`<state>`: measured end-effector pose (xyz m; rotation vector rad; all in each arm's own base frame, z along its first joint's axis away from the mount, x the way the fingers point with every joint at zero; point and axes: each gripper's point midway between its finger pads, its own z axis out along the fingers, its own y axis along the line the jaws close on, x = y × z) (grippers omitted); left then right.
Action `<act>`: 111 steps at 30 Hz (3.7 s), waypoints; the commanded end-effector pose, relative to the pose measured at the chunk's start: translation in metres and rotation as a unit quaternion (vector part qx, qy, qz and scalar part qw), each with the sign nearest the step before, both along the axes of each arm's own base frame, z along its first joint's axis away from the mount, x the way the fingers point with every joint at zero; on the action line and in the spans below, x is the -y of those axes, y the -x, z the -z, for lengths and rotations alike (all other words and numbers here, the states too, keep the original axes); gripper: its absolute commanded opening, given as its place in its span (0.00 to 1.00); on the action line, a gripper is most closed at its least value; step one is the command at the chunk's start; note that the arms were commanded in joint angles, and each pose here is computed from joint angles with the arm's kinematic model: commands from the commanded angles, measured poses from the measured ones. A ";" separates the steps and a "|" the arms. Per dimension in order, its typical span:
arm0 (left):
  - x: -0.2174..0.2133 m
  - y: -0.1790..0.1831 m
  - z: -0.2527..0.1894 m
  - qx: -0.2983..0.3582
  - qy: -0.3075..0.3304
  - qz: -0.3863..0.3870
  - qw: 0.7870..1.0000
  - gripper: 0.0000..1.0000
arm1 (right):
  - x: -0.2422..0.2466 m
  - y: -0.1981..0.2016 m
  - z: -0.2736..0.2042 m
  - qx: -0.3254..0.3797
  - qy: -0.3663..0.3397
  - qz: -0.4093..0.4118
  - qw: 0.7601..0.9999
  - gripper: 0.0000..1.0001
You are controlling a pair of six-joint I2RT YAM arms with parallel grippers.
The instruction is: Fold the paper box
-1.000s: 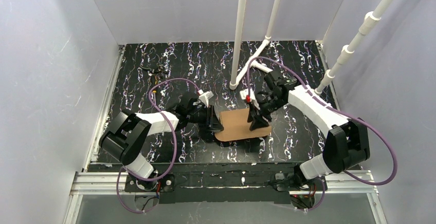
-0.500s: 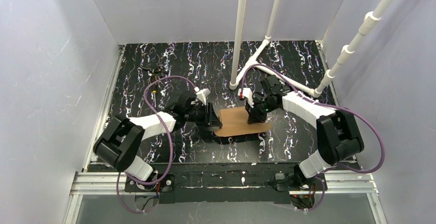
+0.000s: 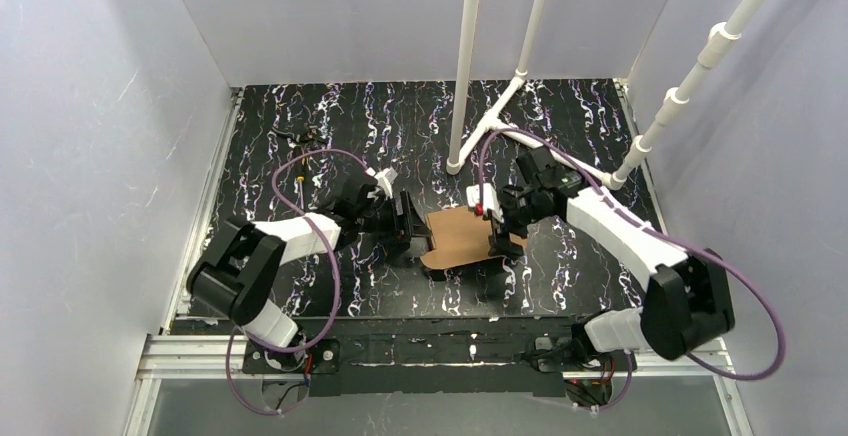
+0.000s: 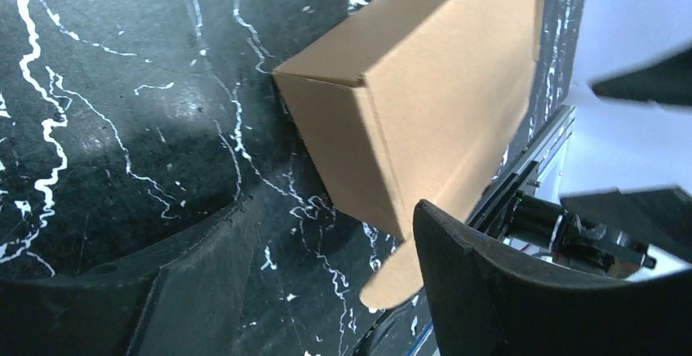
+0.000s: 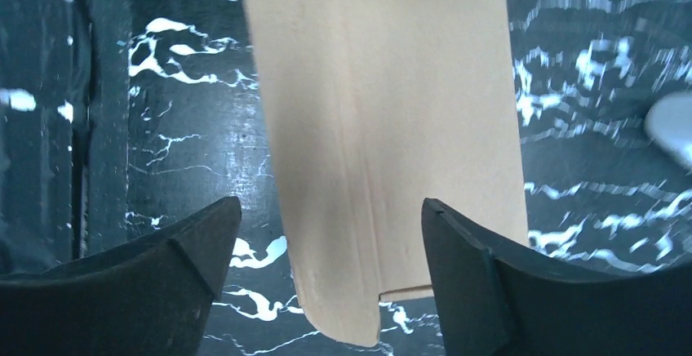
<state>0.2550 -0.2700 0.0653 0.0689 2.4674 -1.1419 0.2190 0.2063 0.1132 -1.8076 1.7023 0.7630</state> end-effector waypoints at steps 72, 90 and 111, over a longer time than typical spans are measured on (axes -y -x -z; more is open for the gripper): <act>-0.014 -0.005 0.026 -0.110 0.002 -0.250 0.962 0.32 | -0.011 -0.082 0.028 -0.459 -0.240 0.396 0.758 0.62; -0.059 -0.013 -0.053 0.020 0.075 -0.203 0.976 0.72 | 0.033 -0.087 -0.063 -0.151 -0.203 0.323 0.912 0.40; -0.074 -0.008 -0.077 0.056 0.080 -0.165 0.981 0.76 | 0.062 -0.112 -0.110 0.423 0.252 0.206 0.846 0.44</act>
